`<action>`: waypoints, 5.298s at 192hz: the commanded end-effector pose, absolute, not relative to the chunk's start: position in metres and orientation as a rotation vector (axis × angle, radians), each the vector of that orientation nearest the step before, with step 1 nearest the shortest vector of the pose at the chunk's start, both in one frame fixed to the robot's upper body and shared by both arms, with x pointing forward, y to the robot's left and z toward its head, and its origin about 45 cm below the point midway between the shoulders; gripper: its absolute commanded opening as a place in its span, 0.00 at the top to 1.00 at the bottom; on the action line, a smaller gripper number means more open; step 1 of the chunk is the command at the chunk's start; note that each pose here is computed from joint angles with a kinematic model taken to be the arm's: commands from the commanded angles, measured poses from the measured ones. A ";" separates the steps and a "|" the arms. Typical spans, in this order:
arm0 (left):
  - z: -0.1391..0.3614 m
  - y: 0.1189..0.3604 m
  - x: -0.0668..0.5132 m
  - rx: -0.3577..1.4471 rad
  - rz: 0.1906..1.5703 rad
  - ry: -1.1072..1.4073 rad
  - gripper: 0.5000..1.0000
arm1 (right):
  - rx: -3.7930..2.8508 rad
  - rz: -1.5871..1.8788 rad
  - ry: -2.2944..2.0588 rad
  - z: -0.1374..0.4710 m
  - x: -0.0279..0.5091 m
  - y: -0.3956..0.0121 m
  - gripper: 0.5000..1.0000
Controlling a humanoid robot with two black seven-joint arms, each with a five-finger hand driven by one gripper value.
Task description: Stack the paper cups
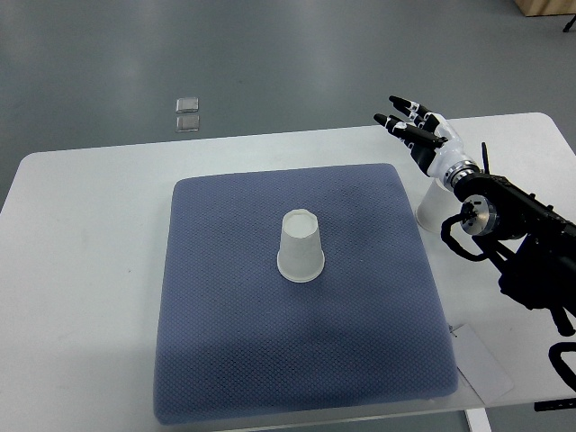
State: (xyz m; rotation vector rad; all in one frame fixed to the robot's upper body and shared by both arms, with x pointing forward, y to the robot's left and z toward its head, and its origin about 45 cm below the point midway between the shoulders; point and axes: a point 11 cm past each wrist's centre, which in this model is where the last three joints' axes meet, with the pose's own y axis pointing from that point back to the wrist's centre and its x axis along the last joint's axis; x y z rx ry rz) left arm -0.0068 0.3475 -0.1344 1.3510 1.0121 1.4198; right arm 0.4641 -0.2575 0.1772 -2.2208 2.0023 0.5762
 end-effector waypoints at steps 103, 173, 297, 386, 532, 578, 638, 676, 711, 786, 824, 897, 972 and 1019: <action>-0.134 0.351 -0.007 1.355 1.429 1.009 0.00 | -2.203 0.550 1.995 0.188 0.470 -0.259 0.14; -0.134 0.351 -0.007 1.356 1.430 1.008 0.00 | -2.202 0.553 1.997 0.187 0.469 -0.258 0.14; -0.134 0.351 -0.007 1.355 1.429 1.009 0.00 | -2.195 0.535 1.996 0.187 0.468 -0.262 0.14; -0.134 0.351 -0.007 1.355 1.429 1.009 0.00 | -2.433 0.210 2.023 0.211 0.463 -0.309 0.14; -0.134 0.351 -0.007 1.355 1.429 1.009 0.00 | -3.346 -1.195 1.474 0.240 0.415 -0.351 0.14; -0.134 0.351 -0.007 1.355 1.428 1.008 0.00 | -3.379 -1.308 1.493 0.223 0.415 -0.352 0.14; -0.134 0.351 -0.007 1.355 1.429 1.009 0.00 | -3.379 -1.425 1.580 0.213 0.424 -0.355 0.14; -0.134 0.351 -0.007 1.355 1.428 1.008 0.00 | -3.391 -1.474 1.587 0.205 0.426 -0.356 0.14; -0.134 0.351 -0.007 1.355 1.429 1.009 0.00 | -3.400 -1.471 1.633 0.200 0.430 -0.359 0.14; -0.134 0.351 -0.007 1.355 1.429 1.009 0.00 | -3.403 -1.516 1.638 0.195 0.437 -0.350 0.14; -0.134 0.351 -0.007 1.355 1.429 1.009 0.00 | -3.447 -1.533 1.611 0.186 0.433 -0.353 0.14; -0.134 0.351 -0.007 1.354 1.430 1.008 0.00 | -3.464 -1.519 1.622 0.179 0.433 -0.355 0.21; -0.134 0.351 -0.007 1.355 1.429 1.009 0.00 | -3.491 -1.482 1.660 0.177 0.433 -0.358 1.00; -0.134 0.351 -0.007 1.355 1.428 1.008 0.00 | -3.313 -1.556 1.676 0.232 0.457 -0.341 1.00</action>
